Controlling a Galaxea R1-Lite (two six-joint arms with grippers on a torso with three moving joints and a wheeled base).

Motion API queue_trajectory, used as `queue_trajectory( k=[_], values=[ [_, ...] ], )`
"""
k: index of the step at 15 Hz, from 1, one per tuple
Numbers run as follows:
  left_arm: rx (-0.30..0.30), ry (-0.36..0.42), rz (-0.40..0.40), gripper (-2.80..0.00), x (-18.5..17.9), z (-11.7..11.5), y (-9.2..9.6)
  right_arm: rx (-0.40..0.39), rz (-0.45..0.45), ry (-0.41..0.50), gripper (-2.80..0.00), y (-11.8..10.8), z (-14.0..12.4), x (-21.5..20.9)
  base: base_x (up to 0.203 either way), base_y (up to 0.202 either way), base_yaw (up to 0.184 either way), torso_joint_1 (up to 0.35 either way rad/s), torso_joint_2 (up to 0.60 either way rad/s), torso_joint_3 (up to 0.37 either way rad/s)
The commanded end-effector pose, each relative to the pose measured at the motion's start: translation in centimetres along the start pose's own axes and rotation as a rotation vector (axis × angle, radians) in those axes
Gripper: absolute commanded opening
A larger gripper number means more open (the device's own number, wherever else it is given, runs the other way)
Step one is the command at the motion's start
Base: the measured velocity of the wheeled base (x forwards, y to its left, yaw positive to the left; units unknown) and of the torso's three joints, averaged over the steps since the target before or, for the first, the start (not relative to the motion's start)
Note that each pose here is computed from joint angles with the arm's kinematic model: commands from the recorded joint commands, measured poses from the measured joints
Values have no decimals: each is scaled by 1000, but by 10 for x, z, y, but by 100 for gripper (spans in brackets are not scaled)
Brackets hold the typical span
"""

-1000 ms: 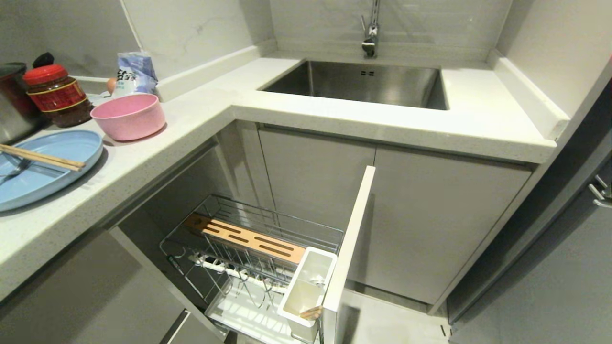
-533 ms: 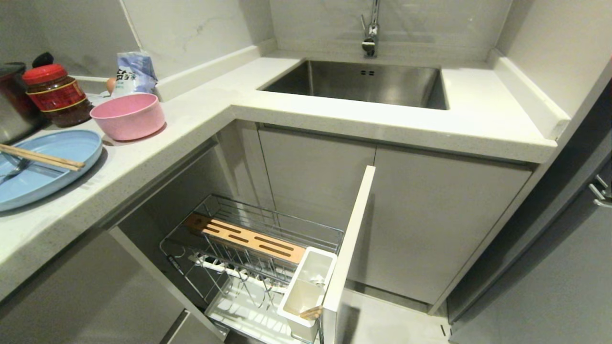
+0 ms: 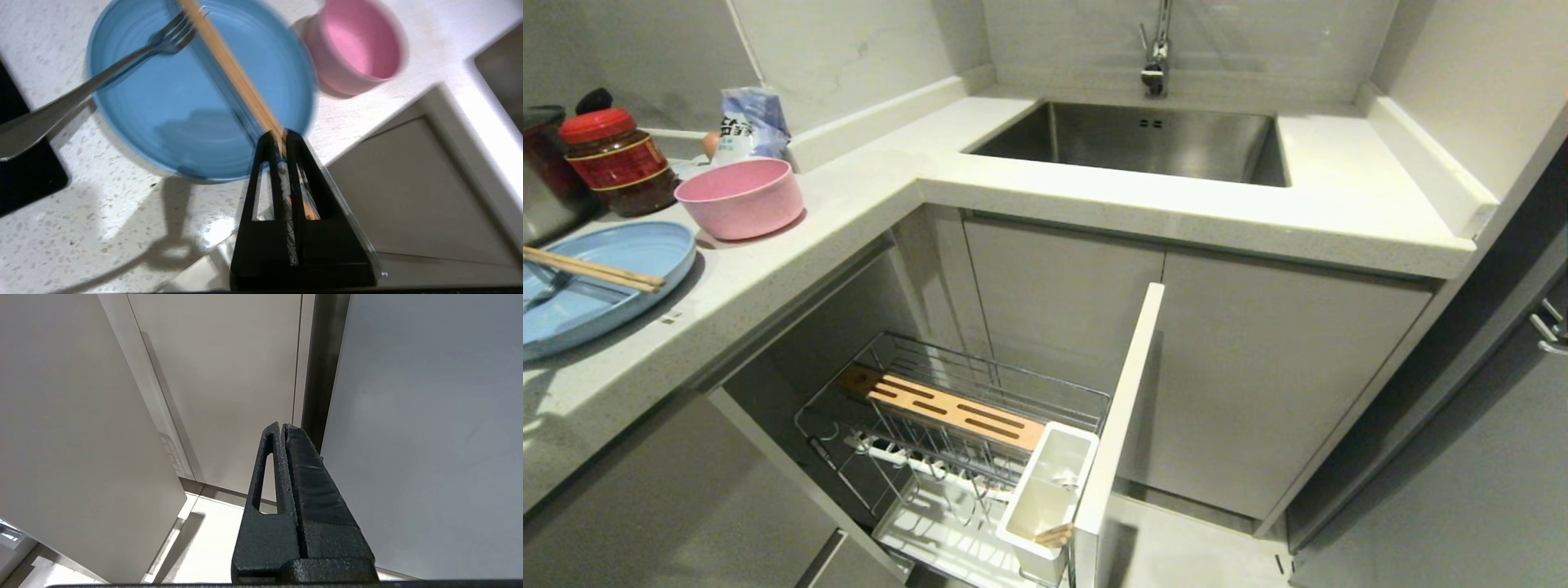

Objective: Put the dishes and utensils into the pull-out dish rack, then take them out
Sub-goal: Pick up the chopsticks and place it in the cupboard

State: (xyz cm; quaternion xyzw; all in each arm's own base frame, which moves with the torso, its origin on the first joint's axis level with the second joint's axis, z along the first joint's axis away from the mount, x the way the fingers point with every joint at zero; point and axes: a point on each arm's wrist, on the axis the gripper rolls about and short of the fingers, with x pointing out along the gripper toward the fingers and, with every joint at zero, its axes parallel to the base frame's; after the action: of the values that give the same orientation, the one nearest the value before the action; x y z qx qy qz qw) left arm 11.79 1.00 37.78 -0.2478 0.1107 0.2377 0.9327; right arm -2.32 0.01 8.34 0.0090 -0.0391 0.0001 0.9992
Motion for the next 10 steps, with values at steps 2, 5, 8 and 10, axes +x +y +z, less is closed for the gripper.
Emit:
queue_trajectory(
  k=[2,5,8,10],
  values=[
    [1,72,97,0,39,-6,-9,0,0,24,-280,0,-7,1,0,0,0,0,0,0],
    [-10,85,165,0,52,-5,-6,0,0,24,-280,0,-7,1,0,0,0,0,0,0],
    [2,116,207,0,66,-7,-7,0,0,24,-280,0,-7,1,0,0,0,0,0,0],
    [6,133,238,0,80,-7,-7,0,0,24,-280,0,-7,1,0,0,0,0,0,0]
  ],
)
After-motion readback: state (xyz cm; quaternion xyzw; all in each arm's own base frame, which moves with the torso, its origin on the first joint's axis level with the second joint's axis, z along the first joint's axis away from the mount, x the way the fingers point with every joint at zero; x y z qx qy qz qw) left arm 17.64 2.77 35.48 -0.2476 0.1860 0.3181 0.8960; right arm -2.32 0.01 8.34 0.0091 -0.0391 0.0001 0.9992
